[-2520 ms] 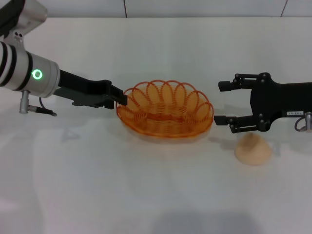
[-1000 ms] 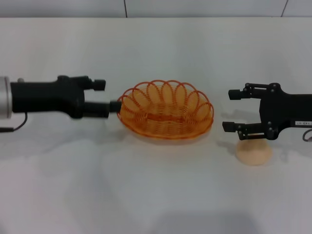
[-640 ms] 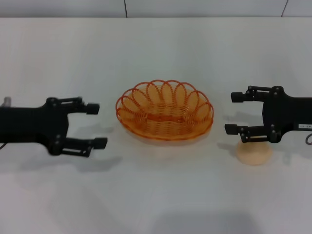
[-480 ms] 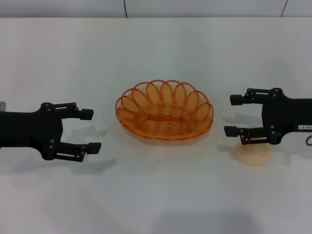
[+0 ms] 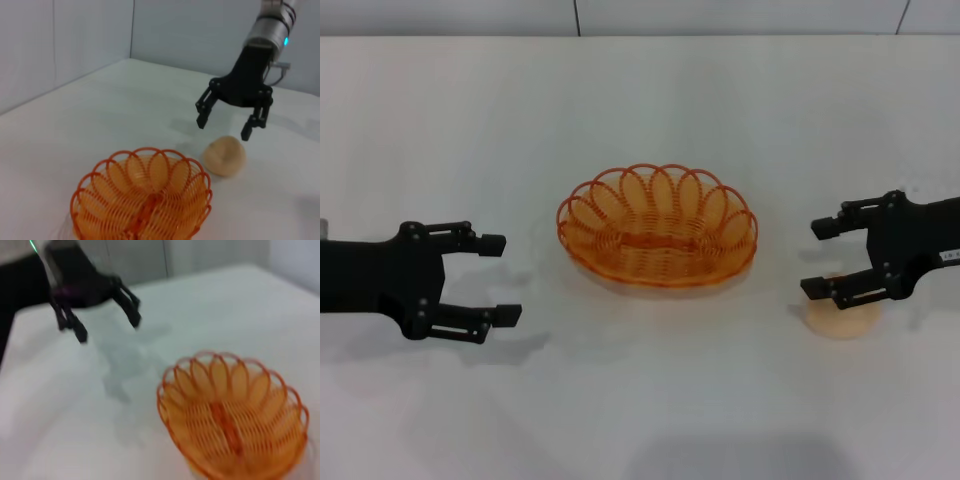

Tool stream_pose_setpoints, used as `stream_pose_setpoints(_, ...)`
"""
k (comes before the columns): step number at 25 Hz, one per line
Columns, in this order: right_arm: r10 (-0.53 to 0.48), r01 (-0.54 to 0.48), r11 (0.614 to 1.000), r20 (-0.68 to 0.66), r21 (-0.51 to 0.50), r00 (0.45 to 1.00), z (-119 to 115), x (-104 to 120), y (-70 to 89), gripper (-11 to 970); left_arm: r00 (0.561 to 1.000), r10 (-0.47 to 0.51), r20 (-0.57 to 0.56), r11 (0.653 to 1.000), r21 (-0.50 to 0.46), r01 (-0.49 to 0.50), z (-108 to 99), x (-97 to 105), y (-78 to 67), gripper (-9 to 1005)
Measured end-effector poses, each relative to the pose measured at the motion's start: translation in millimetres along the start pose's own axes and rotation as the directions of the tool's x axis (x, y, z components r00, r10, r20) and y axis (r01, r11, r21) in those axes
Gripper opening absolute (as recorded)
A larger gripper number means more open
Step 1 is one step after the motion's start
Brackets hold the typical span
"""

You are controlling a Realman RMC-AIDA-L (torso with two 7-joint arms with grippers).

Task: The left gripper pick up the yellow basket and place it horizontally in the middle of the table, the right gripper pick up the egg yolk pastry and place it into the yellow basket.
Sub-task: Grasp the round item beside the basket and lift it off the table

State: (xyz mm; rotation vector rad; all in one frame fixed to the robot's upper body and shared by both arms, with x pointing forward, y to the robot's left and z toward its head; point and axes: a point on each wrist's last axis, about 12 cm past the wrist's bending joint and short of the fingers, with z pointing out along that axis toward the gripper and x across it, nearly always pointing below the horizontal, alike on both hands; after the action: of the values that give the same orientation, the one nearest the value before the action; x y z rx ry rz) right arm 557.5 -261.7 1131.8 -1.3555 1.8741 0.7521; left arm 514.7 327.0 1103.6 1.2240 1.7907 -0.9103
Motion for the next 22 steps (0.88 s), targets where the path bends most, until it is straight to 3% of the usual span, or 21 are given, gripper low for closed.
stream_pose_setpoints(4,0.007,-0.005,1.0,-0.135,0.018,0.991,-1.9,-16.8,-5.1,754,1.0,0.01,-0.019,1.0,0.005,-0.009,-0.1,2.3,-0.9,864)
stream_pose_setpoints(12,0.068,-0.07,0.998,-0.219,-0.001,0.973,-0.5,-29.6,-8.2,753,1.0,0.017,-0.02,1.0,-0.009,-0.017,0.7,4.5,-0.7,863)
stream_pose_setpoints(22,0.165,-0.162,0.986,-0.314,0.035,0.935,2.3,-16.8,-10.9,751,1.0,0.02,-0.02,1.0,-0.007,-0.02,2.5,1.6,0.7,863)
